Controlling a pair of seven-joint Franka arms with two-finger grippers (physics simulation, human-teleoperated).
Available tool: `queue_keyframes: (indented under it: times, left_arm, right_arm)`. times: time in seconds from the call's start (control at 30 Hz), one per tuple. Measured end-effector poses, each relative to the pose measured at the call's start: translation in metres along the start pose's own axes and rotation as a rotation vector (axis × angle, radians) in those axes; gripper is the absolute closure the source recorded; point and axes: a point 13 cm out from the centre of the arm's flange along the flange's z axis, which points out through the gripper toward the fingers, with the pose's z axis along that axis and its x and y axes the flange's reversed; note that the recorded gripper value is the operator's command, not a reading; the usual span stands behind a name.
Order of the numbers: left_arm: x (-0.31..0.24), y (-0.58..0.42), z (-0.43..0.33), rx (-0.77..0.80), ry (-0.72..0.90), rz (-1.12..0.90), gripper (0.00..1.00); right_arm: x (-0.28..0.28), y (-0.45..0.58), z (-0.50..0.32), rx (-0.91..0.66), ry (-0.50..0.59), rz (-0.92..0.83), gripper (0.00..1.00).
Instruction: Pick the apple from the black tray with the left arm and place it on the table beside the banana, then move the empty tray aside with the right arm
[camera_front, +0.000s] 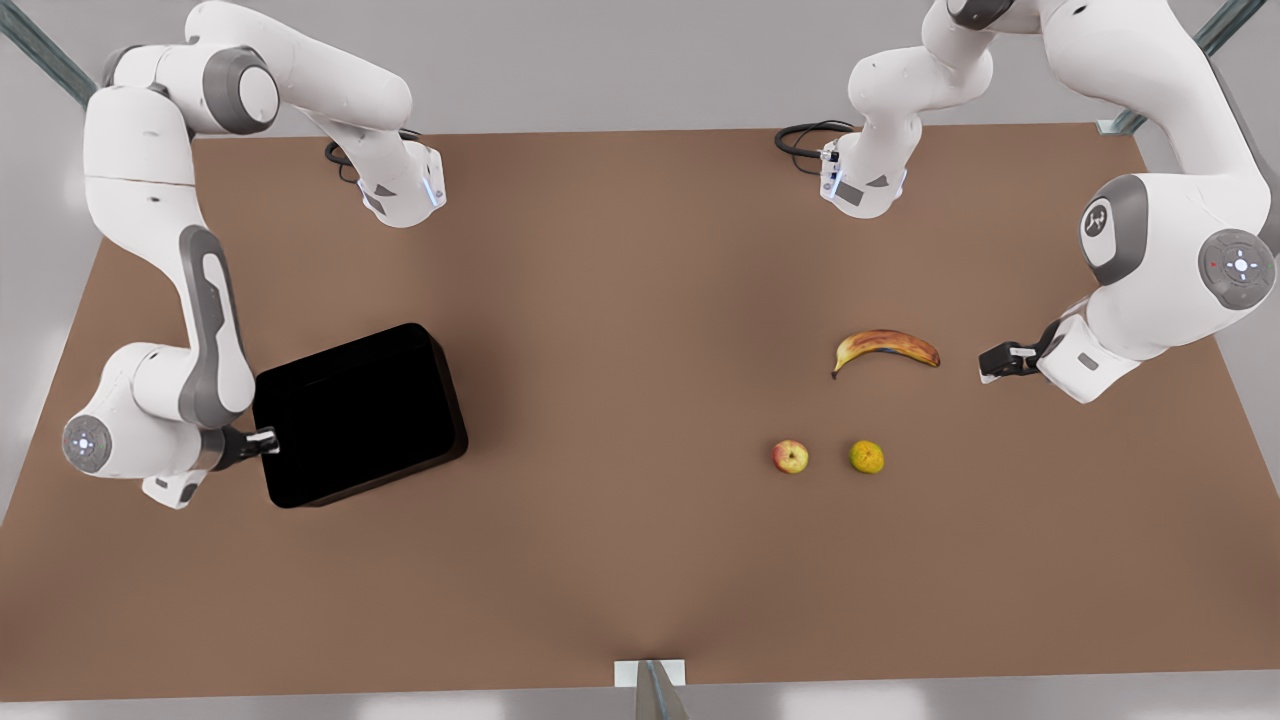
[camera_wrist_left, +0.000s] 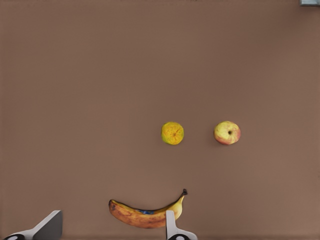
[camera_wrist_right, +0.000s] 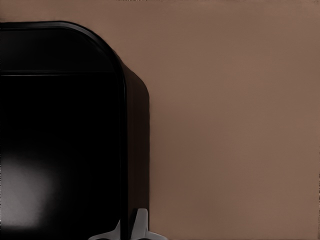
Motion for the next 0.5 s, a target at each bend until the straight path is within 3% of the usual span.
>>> queue_keyframes:
  times: [0.03, 0.07, 0.2, 0.33, 0.5]
  left_arm:
    - [0.0, 0.0, 0.0, 0.0, 0.0, 0.0, 0.0]
    - [0.0, 0.001, 0.0, 0.001, 0.0, 0.0, 0.0]
    - [0.0, 0.006, -0.001, 0.003, 0.0, -0.009, 0.0]
    - [0.001, 0.006, -0.001, 0.005, 0.0, -0.008, 0.0]
    - [0.001, 0.007, 0.0, 0.004, 0.001, -0.007, 0.0]
  right_arm:
    - [-0.002, -0.001, 0.0, 0.005, -0.004, -0.016, 0.1]
    - [-0.003, -0.001, -0.001, 0.01, -0.008, -0.031, 0.02]
    - [-0.006, 0.008, -0.03, 0.041, -0.032, -0.087, 0.0]
    - [-0.023, 0.093, -0.164, 0.121, -0.1, -0.197, 0.0]
    - [-0.01, 0.147, -0.178, 0.09, -0.023, -0.23, 0.0]
